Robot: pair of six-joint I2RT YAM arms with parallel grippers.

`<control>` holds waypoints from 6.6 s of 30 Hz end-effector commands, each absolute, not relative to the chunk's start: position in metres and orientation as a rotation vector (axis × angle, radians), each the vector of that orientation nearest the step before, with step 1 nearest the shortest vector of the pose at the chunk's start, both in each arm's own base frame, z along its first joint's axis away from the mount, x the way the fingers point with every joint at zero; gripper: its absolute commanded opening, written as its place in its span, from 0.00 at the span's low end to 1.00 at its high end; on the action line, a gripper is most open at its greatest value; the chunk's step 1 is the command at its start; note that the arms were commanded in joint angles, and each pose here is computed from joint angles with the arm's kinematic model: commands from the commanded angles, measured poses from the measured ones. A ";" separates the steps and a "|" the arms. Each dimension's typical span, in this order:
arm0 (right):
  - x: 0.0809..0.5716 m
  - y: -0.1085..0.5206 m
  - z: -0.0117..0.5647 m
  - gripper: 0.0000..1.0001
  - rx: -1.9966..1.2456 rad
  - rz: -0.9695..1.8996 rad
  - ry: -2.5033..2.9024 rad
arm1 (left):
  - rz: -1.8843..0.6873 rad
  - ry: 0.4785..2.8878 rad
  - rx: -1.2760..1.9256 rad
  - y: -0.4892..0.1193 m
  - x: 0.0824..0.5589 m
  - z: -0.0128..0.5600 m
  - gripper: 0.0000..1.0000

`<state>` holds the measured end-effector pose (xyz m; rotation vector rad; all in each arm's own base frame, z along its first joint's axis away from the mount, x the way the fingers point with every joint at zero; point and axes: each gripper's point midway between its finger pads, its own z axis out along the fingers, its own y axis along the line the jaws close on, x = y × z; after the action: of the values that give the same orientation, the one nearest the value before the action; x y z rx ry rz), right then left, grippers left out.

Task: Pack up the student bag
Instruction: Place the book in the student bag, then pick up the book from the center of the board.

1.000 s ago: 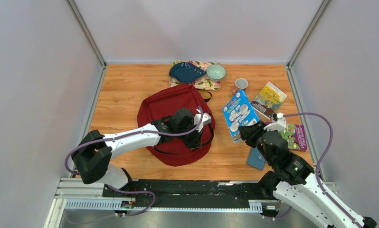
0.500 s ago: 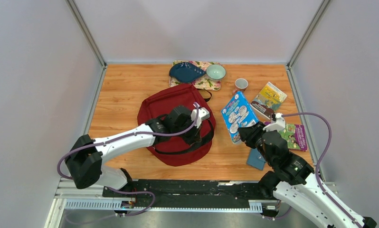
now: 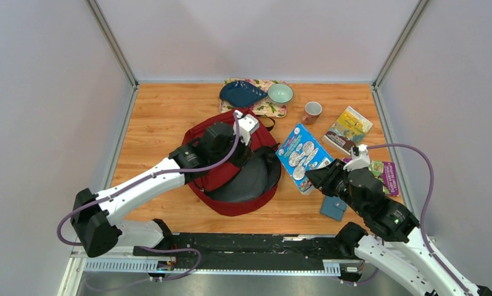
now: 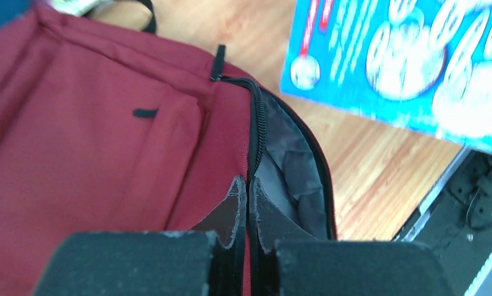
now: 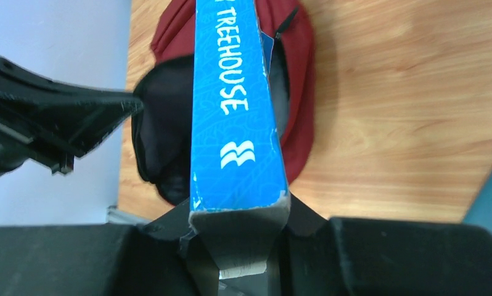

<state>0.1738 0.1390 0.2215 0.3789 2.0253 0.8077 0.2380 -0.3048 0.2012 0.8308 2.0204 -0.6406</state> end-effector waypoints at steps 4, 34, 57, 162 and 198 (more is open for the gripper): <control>0.138 0.186 0.258 0.00 0.387 1.232 2.113 | -0.649 1.749 0.614 -0.306 0.268 0.311 0.00; 0.244 0.297 0.230 0.00 0.725 1.651 1.976 | -0.730 1.655 0.602 -0.313 0.262 0.342 0.00; 0.326 0.369 0.108 0.13 0.822 1.344 2.133 | -0.748 1.690 0.616 -0.316 0.259 0.328 0.00; 0.427 -0.101 0.137 0.72 0.980 0.169 2.067 | -1.116 1.678 0.988 -0.467 0.294 0.238 0.79; 0.496 -0.097 0.022 0.70 0.956 0.273 2.449 | -1.220 1.831 0.849 -0.448 0.270 0.210 0.80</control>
<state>0.5373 -0.1348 0.0364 0.8869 2.3299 0.1385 0.2705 -0.4463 0.1854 0.9246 1.8606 -1.1618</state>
